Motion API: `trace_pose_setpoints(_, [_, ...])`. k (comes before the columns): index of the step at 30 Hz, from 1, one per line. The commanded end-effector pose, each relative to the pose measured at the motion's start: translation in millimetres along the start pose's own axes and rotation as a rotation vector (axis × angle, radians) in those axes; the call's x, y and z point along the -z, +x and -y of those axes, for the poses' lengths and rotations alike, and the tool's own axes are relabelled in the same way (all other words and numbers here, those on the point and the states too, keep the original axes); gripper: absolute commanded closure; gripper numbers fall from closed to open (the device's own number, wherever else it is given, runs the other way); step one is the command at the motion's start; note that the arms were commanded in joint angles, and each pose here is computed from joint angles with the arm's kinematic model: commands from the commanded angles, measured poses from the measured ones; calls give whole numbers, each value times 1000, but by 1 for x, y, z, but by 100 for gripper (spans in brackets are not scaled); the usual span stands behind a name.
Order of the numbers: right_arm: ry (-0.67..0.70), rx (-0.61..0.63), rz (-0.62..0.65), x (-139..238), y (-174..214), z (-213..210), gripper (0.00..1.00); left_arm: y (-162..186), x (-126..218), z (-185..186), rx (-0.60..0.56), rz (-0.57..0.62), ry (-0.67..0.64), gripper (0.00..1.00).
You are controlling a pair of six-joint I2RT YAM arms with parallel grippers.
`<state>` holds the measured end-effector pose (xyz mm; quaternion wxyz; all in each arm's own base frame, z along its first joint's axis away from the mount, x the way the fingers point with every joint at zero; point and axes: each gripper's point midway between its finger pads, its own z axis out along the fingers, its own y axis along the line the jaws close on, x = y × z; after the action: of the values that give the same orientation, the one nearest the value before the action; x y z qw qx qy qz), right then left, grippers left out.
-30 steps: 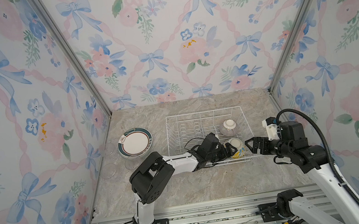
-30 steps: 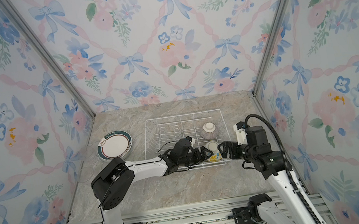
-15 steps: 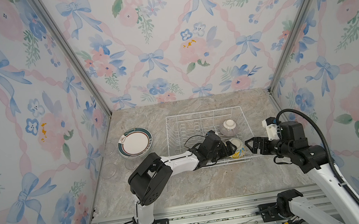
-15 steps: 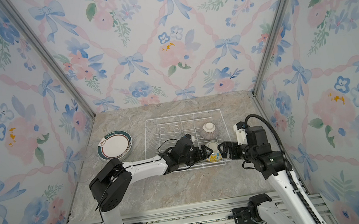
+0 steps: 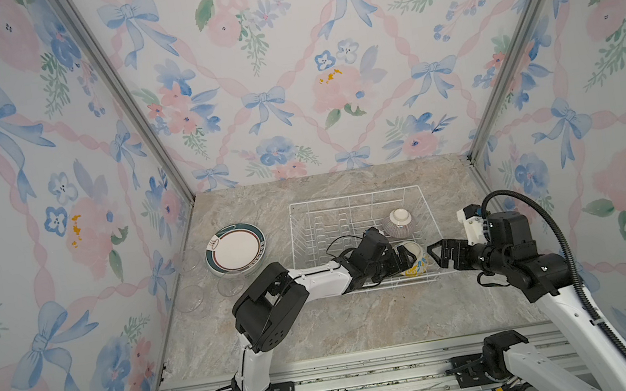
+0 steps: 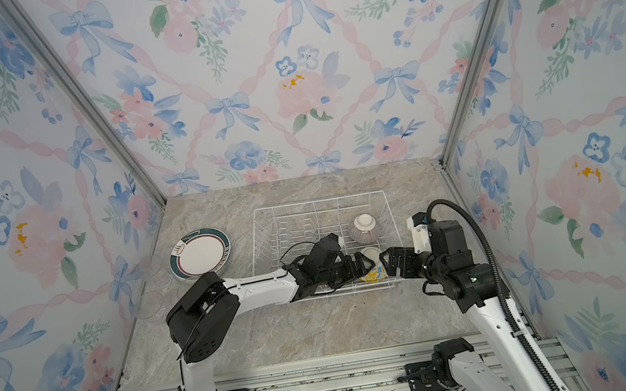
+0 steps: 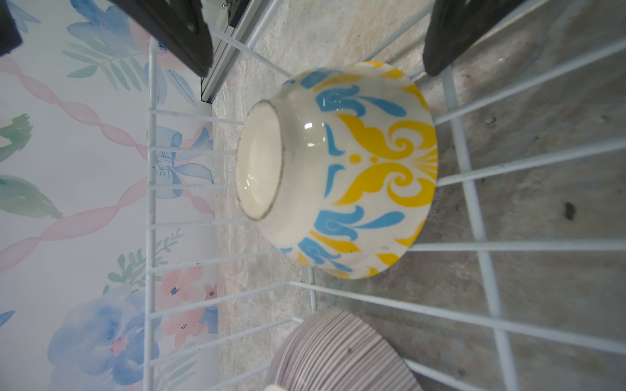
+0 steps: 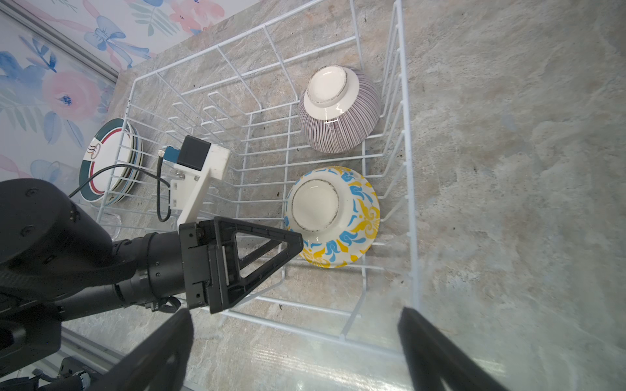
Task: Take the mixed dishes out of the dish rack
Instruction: 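Close the left gripper on the yellow-and-blue bowl rim and tilt it, then tilt the yellow-and-blue bowl up off the rack wires with the left gripper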
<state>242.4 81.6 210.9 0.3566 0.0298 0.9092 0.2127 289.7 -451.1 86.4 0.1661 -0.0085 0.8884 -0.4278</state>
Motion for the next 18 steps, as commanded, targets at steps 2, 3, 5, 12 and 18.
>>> trace_pose_setpoints(2, [10,-1,-28,-3,4,4,3,-4,-10,-8,-20,0,-15,2])
trace_pose_setpoints(3, [9,0,-29,-3,5,4,3,-5,-10,-9,-18,5,-22,2])
trace_pose_setpoints(5, [9,-4,-25,-2,4,3,3,-6,-12,-12,-15,12,-36,2])
trace_pose_setpoints(12, [13,-10,-30,-3,5,4,3,-10,-22,-10,-27,10,-31,2])
trace_pose_setpoints(18, [20,-13,-26,-2,3,5,3,-9,-28,-11,-25,1,-26,2])
